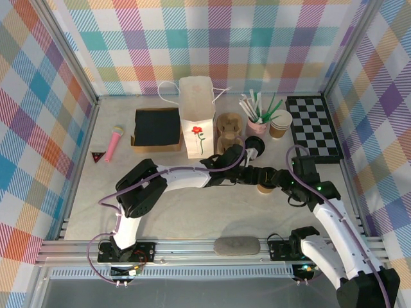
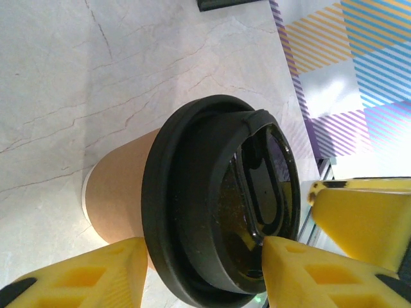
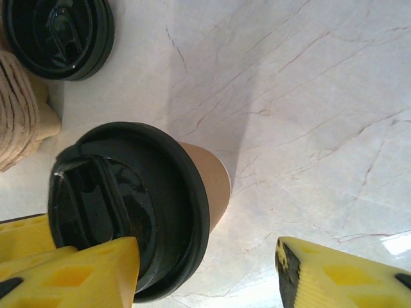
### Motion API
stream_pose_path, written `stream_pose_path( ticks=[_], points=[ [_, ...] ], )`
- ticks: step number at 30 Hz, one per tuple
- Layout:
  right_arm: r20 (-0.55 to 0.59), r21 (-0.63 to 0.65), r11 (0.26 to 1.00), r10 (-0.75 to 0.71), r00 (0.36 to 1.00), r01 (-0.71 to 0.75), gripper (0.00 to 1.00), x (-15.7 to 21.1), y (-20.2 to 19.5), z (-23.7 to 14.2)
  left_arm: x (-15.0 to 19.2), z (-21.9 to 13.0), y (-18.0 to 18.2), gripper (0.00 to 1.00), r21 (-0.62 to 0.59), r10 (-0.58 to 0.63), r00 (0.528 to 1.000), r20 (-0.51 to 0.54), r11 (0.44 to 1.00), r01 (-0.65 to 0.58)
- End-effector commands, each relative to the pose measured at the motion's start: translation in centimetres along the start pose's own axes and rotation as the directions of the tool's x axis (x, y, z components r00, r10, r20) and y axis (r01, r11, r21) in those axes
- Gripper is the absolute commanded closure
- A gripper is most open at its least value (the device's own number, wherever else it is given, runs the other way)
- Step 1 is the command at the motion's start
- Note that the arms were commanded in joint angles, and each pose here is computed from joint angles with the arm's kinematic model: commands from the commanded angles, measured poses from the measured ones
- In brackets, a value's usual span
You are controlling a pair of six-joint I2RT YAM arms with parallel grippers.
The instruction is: Pack the takeout coffee
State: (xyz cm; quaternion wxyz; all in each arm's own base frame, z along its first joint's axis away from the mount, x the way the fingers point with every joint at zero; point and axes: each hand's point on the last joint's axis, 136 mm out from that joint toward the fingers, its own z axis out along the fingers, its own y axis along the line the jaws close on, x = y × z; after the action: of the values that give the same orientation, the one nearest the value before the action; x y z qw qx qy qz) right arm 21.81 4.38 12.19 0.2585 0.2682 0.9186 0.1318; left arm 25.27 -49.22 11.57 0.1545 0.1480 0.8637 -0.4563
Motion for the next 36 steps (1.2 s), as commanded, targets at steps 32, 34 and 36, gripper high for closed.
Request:
stream_pose_path(
  ticks=[32,34,36],
  points=[
    [0.096,-0.085,0.991,-0.095,0.991,0.103,0.37,-3.0,2.8,-4.0,0.1,1.5,-2.8,0.46,0.034,0.023,0.999,-0.023,0.999,-0.022],
    [0.095,-0.093,0.990,-0.099,0.991,0.108,0.36,-3.0,3.0,-4.1,0.3,1.6,-2.6,0.45,0.036,0.019,0.999,-0.030,0.999,-0.018],
    [0.098,-0.098,0.988,-0.108,0.989,0.117,0.36,-3.1,3.2,-4.3,0.4,1.5,-2.5,0.45,0.034,0.024,0.999,-0.032,0.999,-0.023]
  ],
)
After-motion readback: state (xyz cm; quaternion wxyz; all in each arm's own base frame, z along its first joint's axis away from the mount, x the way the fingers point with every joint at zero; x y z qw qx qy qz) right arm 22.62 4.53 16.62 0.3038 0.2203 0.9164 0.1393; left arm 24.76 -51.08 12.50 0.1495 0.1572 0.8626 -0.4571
